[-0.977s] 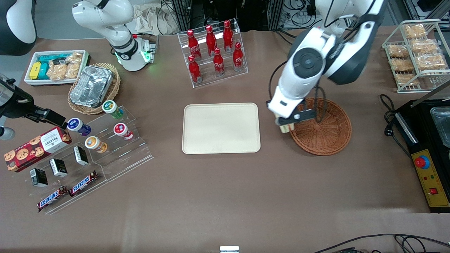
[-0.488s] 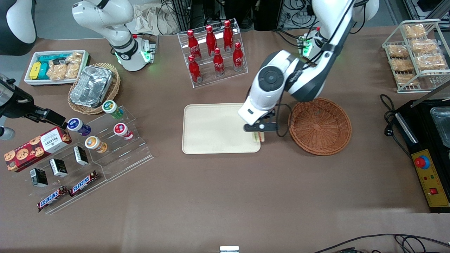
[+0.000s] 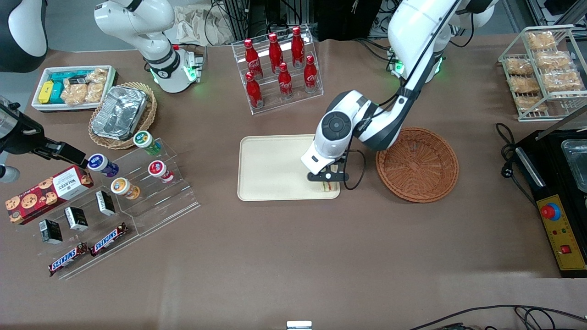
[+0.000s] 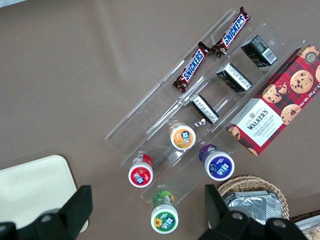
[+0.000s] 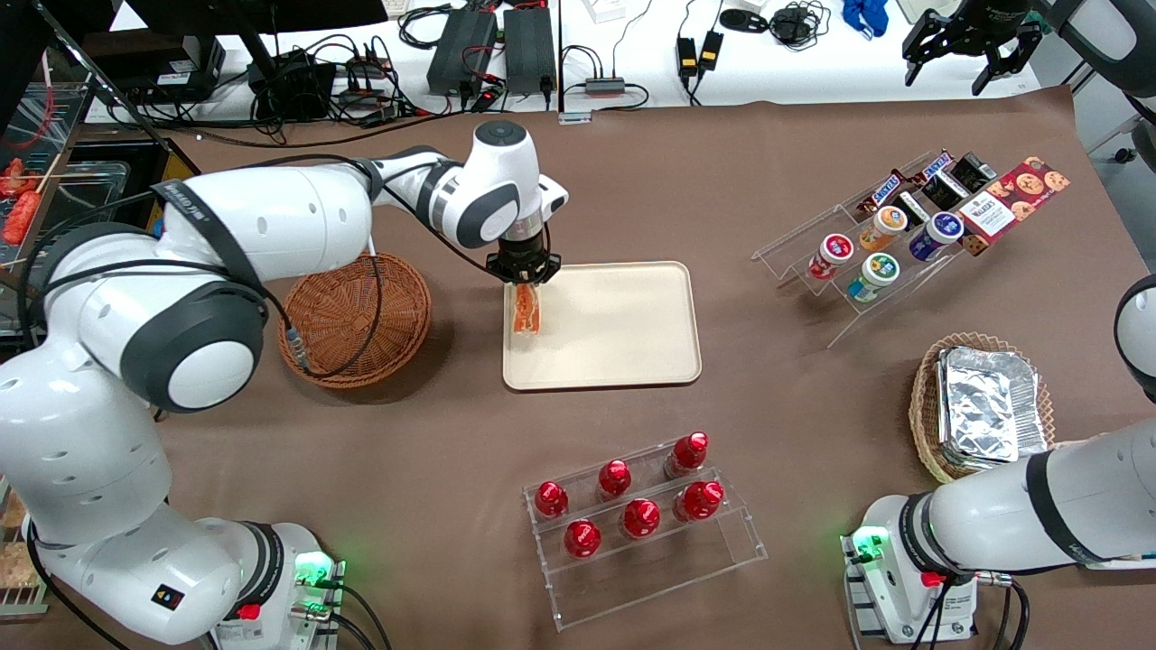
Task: Place sandwich from basket to tray
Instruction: 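Carry the sandwich to the cream tray and lower it onto it, then open the left gripper to release the sandwich on the tray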
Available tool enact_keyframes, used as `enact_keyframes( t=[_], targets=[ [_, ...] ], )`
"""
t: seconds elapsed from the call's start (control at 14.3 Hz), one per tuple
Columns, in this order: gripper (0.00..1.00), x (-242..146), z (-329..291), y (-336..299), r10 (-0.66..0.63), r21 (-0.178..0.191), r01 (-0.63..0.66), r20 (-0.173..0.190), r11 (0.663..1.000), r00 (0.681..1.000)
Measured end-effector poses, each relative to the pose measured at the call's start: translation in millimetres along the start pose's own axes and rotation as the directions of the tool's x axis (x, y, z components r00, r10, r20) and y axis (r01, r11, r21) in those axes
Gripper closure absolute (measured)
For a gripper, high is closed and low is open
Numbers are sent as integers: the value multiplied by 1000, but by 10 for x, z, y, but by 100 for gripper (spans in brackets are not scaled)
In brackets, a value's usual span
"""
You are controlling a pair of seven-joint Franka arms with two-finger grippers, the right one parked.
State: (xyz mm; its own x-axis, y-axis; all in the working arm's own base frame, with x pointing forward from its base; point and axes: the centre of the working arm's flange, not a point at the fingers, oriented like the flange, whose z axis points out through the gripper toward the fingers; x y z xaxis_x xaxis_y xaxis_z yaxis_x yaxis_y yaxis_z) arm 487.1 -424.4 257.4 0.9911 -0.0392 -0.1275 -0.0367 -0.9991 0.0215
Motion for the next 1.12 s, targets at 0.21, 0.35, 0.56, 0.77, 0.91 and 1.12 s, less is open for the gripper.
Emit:
enact_keyframes(
  t=[0.21,0.35,0.56,0.77,0.91,1.12],
  targets=[
    [85,5,123,-12,6,15,-6,10,1000,1000],
    [78,6,117,-12,6,15,-6,9,1000,1000],
    [51,53,31,-61,-4,13,4,-2,1000,1000],
    [22,191,-335,-389,-63,65,63,11,996,998],
    [4,284,-728,-695,-112,92,111,8,990,994],
    [1,393,-1243,-1107,-150,79,152,-29,985,988]
  ],
)
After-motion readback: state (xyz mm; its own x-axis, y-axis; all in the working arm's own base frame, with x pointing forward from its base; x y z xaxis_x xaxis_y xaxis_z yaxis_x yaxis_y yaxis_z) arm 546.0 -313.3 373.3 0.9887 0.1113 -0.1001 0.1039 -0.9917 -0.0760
